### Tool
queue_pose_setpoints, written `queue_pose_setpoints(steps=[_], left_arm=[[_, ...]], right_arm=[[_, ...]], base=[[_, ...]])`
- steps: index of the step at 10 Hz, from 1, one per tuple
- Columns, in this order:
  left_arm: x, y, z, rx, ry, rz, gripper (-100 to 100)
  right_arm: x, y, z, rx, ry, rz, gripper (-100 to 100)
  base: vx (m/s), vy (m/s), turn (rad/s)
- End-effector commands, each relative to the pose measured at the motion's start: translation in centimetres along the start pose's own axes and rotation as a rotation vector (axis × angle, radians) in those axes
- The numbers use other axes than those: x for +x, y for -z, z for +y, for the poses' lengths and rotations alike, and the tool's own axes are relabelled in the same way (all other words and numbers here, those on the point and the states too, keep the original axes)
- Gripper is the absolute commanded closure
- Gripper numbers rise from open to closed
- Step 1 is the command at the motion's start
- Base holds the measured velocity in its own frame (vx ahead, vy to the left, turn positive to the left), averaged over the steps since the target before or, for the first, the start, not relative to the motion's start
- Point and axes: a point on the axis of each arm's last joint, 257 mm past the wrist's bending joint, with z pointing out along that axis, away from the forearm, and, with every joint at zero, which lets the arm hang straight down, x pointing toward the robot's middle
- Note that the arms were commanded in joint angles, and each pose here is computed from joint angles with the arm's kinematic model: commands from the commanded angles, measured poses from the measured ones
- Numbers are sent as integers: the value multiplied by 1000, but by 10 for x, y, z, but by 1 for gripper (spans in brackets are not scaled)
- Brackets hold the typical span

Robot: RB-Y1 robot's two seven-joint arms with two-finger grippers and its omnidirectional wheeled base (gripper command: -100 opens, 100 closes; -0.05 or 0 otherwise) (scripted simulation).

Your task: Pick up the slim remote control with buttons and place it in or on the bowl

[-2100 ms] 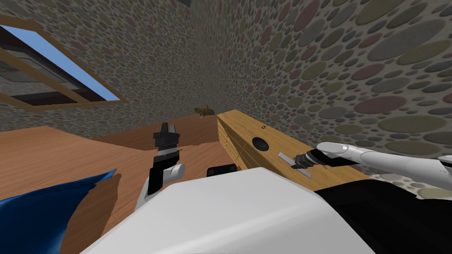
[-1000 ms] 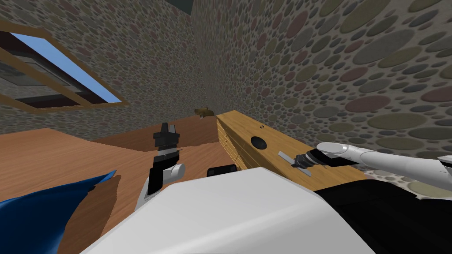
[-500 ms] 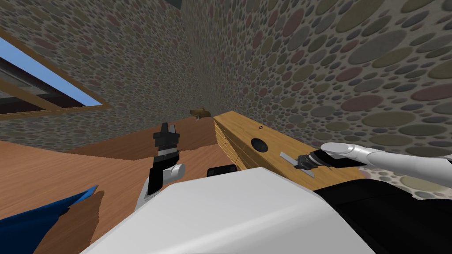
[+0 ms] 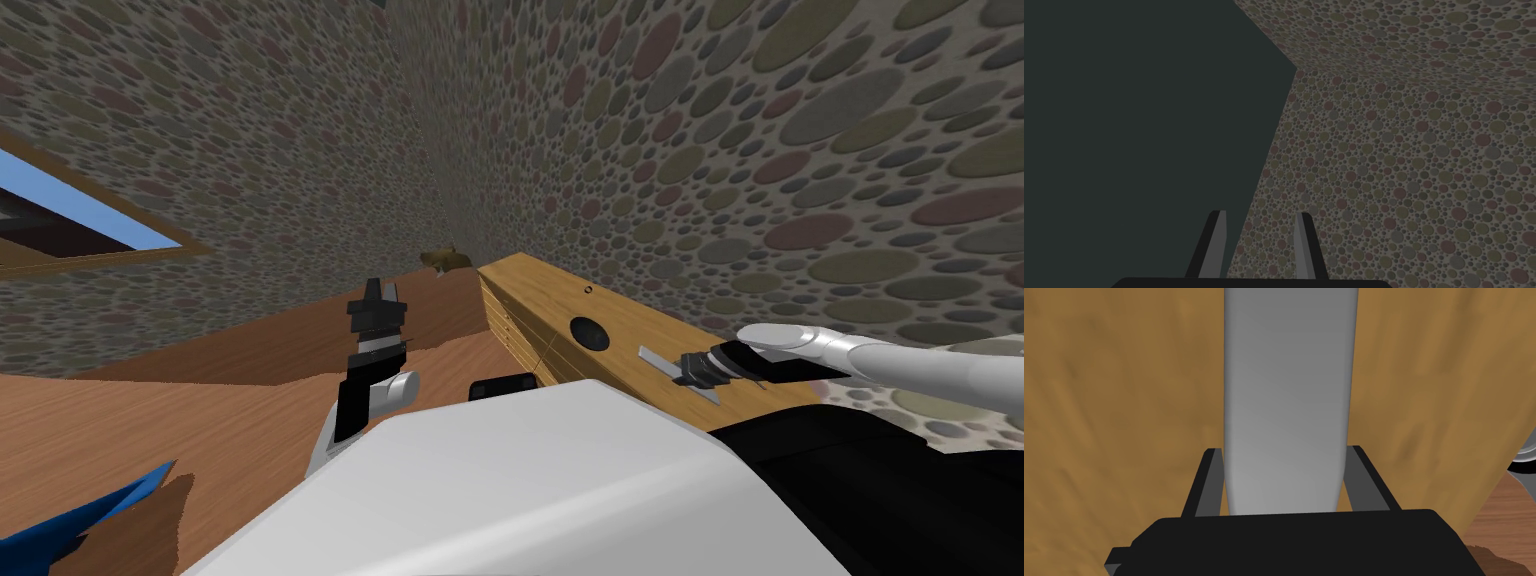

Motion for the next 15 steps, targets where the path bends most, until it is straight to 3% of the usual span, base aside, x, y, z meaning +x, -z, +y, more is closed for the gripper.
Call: queue_pose_setpoints(steps=[1, 3, 4, 5, 6, 8, 9, 10, 11, 12, 15], left_arm=[[0, 0, 0, 0, 0, 0, 0], [0, 0, 0, 0, 0, 0, 0], [0, 0, 0, 0, 0, 0, 0], [0, 0, 0, 0, 0, 0, 0], [0, 0, 0, 0, 0, 0, 0], [0, 0, 0, 0, 0, 0, 0], [0, 0, 0, 0, 0, 0, 0], [0, 0, 0, 0, 0, 0, 0], [0, 0, 0, 0, 0, 0, 0], [0, 0, 0, 0, 0, 0, 0], [0, 0, 0, 0, 0, 0, 0]], right_arm=[[2, 2, 0, 1, 20, 0, 100], [3, 3, 0, 1, 25, 0, 100], [3, 3, 0, 1, 30, 1, 0], [3, 27, -23, 47, 50, 25, 100], [3, 29, -24, 50, 51, 27, 100], [3, 56, -44, 90, 79, 57, 100], [3, 56, -44, 90, 79, 57, 100], [1, 80, -58, 116, 109, 85, 100], [0, 90, -63, 125, 123, 97, 100], [0, 90, -63, 125, 123, 97, 100], [-4, 116, -71, 137, 164, 131, 100]], base=[[85, 34, -86], [63, 22, -90], [6, 3, 6], [-41, 83, -54], [-50, 87, -39], [-42, 97, -48], [-6, 60, -16], [21, 73, -44], [48, 77, -62], [40, 45, 5], [54, 32, -18]])
